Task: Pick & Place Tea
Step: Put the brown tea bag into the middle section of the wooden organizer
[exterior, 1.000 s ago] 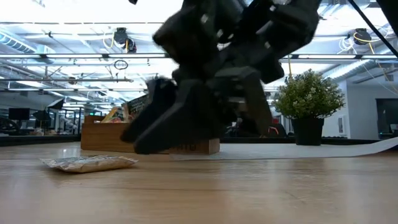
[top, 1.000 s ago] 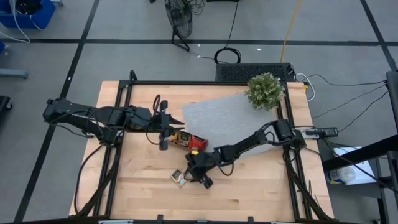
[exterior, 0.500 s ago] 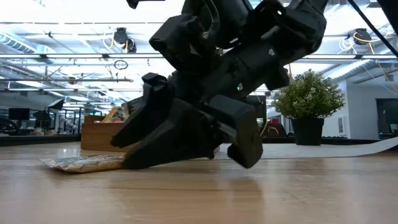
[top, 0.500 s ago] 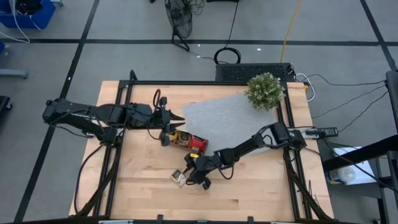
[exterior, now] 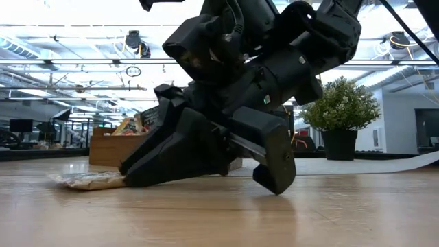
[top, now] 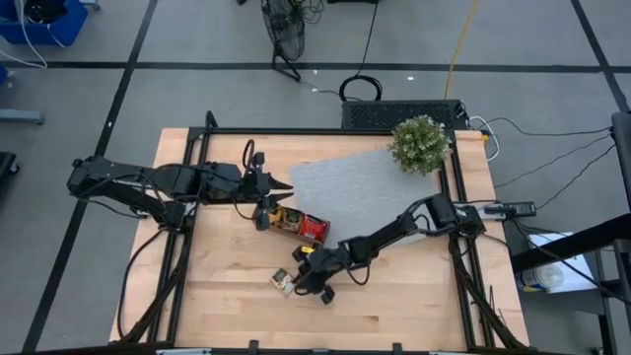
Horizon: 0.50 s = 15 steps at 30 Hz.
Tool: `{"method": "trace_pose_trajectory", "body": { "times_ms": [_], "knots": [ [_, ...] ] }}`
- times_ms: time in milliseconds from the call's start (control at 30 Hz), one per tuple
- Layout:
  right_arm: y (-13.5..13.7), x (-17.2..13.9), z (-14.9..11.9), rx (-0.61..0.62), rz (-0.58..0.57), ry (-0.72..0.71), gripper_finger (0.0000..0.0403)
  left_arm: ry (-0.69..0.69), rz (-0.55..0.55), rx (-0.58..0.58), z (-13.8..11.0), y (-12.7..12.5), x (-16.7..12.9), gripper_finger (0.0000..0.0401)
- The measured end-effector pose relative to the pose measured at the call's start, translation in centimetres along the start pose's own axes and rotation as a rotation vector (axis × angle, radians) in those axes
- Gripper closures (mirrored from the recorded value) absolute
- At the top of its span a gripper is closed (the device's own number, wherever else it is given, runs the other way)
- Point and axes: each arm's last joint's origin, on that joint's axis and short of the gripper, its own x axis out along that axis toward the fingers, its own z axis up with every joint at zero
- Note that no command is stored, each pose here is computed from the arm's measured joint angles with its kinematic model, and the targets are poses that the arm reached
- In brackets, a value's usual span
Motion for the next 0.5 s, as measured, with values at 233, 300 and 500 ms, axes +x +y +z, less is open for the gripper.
{"method": "trace_pose_trajectory", "body": {
  "times_ms": [233, 300, 500],
  "knots": [
    [-0.5, -0.1, -0.7, 0.031, -0.003, 0.052, 0.04, 0.0, 0.0, 0.0, 0.0, 0.0, 0.0, 0.0332],
    [-0.5, -0.1, -0.7, 0.029, -0.019, 0.056, 0.0401, 0.0, 0.0, 0.0, 0.0, 0.0, 0.0, 0.0332],
    [0.3, -1.7, 2.2, -0.108, -0.212, 0.11, 0.0402, -0.001, -0.038, -0.126, 0.0, -0.1, 0.0, 0.0332]
  ]
}}
